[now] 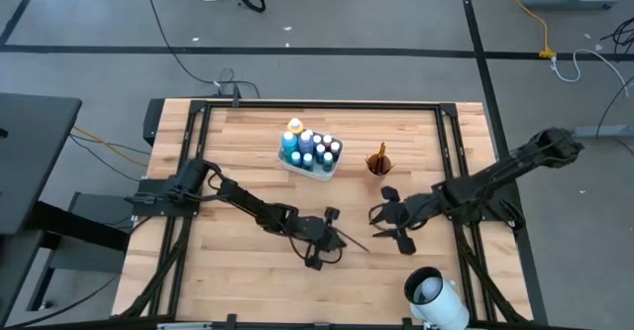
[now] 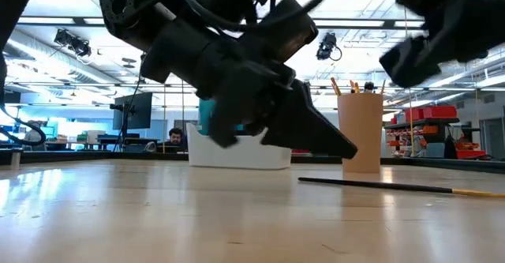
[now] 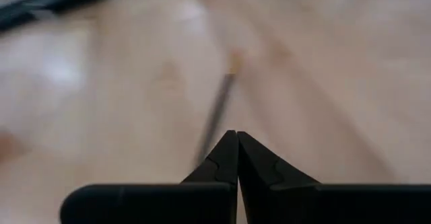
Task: Pick & Place Paint Supplies
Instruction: Put the gold paintbrush into the cup
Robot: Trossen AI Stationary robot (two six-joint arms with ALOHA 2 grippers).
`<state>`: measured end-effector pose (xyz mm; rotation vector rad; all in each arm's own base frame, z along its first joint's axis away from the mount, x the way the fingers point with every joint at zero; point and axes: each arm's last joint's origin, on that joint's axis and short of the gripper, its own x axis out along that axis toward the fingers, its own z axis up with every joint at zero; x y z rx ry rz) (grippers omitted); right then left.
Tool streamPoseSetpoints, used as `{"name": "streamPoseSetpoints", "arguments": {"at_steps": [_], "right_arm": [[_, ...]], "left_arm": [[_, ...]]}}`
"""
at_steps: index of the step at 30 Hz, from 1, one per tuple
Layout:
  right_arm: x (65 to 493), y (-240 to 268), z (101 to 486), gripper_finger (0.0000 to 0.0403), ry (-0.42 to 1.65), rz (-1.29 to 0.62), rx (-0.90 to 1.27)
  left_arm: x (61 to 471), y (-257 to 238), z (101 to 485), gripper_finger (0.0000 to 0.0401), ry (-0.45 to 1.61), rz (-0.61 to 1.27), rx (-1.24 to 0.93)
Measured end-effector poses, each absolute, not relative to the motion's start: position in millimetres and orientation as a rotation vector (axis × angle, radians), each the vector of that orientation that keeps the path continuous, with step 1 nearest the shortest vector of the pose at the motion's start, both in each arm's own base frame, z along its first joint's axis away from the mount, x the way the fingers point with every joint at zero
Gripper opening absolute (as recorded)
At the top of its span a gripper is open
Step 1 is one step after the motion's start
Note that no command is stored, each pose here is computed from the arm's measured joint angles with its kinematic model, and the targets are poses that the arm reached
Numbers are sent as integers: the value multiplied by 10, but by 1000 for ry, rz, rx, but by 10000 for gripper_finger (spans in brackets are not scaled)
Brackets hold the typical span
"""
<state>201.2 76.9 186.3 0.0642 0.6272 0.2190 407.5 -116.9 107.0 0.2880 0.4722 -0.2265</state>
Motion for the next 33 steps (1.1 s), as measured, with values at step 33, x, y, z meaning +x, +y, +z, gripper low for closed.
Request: {"name": "streamPoseSetpoints", "arguments": {"at_steps": [33], "right_arm": [[2037,865,1193,169,1060,115,135]], "left_arm": [[4207,-443,1030,126,531,-28,188]]}}
